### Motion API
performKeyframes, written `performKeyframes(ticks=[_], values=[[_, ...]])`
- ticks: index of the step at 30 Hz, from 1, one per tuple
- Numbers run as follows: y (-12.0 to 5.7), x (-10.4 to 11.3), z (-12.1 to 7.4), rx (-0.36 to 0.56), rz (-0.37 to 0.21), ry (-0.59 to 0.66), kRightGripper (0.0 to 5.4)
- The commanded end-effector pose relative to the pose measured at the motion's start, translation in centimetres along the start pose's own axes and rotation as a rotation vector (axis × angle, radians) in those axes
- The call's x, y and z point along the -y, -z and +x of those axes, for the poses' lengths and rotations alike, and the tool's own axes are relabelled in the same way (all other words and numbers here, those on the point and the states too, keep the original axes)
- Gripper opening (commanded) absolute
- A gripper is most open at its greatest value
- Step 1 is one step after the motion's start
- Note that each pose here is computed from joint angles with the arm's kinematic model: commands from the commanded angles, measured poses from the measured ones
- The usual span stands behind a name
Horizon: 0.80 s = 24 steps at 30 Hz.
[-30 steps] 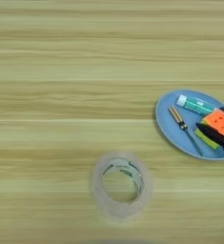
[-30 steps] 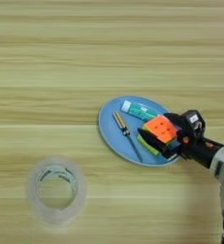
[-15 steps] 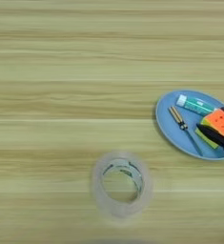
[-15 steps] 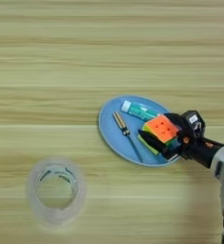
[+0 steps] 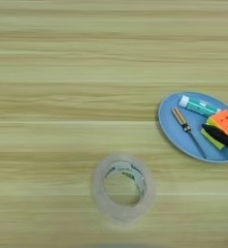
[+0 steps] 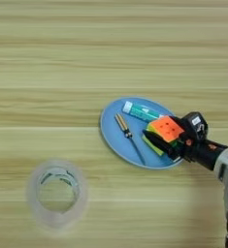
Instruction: Move the objects on the table
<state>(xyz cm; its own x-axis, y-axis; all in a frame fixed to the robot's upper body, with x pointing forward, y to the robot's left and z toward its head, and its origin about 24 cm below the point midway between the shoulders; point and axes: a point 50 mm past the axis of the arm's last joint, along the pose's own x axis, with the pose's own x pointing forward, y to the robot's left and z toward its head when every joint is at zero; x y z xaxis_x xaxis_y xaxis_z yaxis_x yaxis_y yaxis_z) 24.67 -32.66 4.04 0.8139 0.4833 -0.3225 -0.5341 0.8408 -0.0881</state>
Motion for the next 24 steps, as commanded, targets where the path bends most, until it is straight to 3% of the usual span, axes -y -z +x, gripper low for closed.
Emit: performKeyframes(ticks=[1, 14, 24], values=[[-3.4, 1.9, -0.5, 0.052, -0.124, 0.051, 3.54], [-4.0, 2.0, -0.4, 0.074, -0.132, 0.051, 3.35], [-6.5, 1.6, -0.2, 0.225, -0.146, 0.033, 3.34]])
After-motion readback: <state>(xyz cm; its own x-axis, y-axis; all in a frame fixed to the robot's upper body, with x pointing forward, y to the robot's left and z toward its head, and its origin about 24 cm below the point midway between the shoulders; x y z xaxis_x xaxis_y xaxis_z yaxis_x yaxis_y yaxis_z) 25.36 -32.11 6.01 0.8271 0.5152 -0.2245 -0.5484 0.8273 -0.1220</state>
